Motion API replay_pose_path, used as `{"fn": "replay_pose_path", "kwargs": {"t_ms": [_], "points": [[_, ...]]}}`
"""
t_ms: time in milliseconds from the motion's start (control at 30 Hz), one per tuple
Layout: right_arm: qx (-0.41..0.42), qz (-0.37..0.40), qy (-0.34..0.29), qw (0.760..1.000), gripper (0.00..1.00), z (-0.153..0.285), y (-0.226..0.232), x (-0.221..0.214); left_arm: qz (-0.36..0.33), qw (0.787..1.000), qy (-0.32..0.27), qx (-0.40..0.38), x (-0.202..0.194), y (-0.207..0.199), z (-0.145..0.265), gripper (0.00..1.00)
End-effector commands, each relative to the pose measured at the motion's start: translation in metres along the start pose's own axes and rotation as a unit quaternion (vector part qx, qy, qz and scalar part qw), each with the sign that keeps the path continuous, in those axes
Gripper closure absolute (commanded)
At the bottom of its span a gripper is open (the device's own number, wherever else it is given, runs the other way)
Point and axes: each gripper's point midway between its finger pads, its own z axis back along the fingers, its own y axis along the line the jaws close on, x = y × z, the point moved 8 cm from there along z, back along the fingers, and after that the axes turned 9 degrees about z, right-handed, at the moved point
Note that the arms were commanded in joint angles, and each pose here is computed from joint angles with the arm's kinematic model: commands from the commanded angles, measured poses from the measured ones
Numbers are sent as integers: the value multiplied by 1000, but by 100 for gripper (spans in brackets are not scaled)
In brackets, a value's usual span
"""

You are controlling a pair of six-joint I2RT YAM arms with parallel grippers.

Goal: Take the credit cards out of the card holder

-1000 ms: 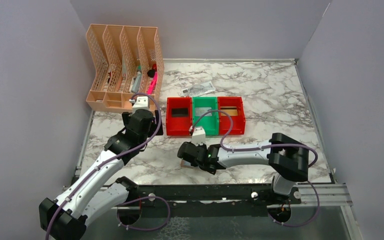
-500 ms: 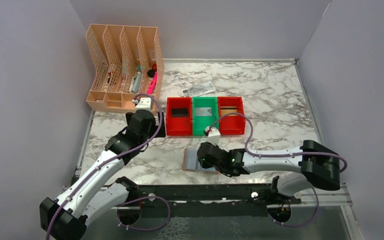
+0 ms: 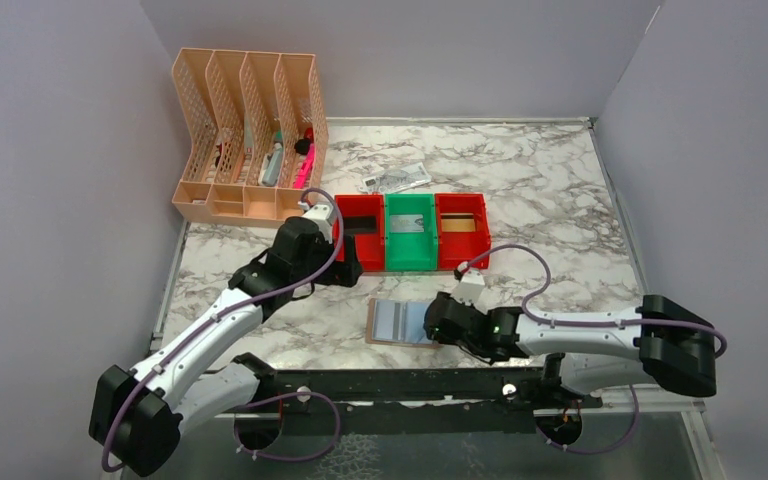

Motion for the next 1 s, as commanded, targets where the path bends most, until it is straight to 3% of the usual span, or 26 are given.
{"fn": "replay_pose_path", "kwargs": {"t_ms": [0,100,367,667,800,967], "points": [[-54,-37,-30,997,60,10,-22,6,-4,998,21,-63,2,-14,-4,8],[-35,-30,-46,998,56,21,-19,16,-20,999,14,-45,7,-12,-1,8],[93,58,-52,993,53,33,28,39,-42,994,-80,60,23,11,19,4],[42,96,-17,994,53,17,63,45,-24,979,-159,121,31,25,45,2],[80,142,-3,987,48,11,75,40,-23,980,-158,120,31,24,45,2],[40,170,34,984,40,-4,89,23,-25,982,-146,120,31,24,42,2]]}}
